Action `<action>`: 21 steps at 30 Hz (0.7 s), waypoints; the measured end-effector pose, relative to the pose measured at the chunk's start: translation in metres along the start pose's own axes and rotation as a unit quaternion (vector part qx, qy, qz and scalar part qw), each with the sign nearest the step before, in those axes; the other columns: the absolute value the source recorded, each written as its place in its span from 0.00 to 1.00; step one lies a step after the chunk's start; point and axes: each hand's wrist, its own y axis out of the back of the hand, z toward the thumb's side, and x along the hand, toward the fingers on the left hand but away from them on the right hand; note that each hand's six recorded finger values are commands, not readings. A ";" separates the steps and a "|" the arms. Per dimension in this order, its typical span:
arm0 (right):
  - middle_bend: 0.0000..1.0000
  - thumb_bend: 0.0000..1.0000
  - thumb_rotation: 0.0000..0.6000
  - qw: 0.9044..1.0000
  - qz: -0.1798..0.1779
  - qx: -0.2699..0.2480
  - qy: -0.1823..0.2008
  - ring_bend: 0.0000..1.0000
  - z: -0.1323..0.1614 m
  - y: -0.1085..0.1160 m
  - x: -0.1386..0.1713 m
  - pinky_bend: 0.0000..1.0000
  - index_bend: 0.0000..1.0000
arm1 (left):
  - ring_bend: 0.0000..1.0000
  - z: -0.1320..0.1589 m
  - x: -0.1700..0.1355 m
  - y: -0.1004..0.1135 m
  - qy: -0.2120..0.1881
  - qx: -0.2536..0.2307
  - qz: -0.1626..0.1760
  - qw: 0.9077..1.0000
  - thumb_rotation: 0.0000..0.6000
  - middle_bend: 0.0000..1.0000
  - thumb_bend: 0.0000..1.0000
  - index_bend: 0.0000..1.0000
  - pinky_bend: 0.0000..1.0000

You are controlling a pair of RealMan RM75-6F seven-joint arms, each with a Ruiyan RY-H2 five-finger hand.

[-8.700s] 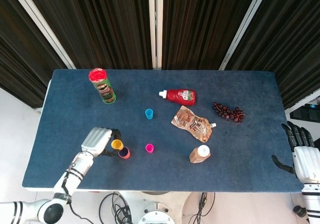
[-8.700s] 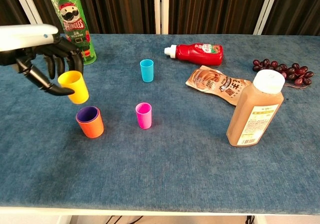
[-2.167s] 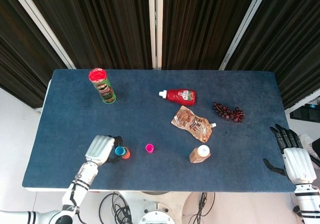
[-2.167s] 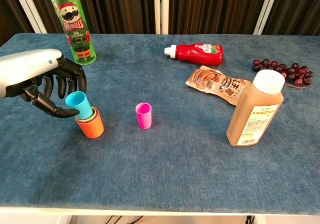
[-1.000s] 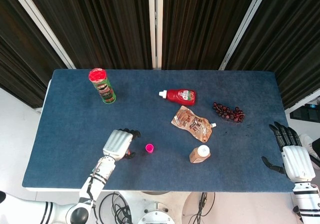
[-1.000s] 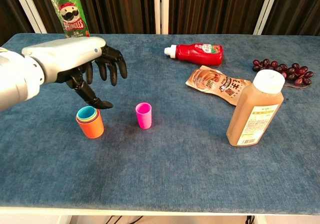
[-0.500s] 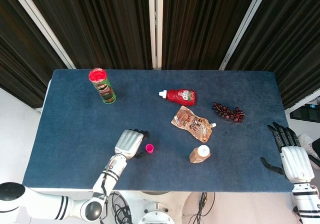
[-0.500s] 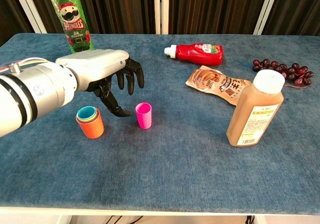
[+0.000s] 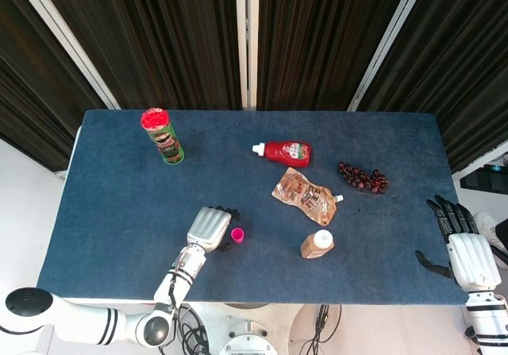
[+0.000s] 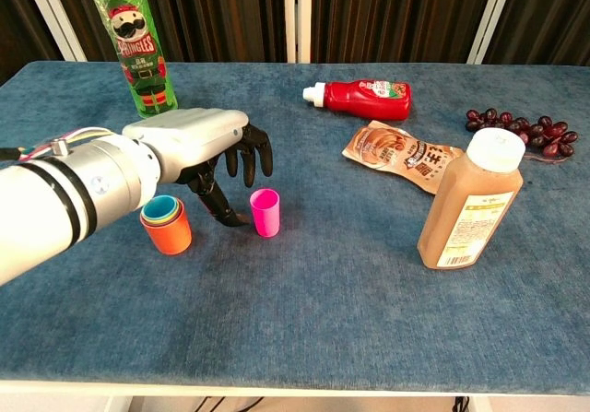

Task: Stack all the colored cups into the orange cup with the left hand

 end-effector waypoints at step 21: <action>0.00 0.17 1.00 1.000 0.007 -0.002 -0.009 0.00 -0.008 -0.004 0.001 0.00 0.00 | 0.44 0.008 0.012 -0.012 -0.023 -0.011 0.003 1.000 1.00 0.48 0.19 0.45 0.53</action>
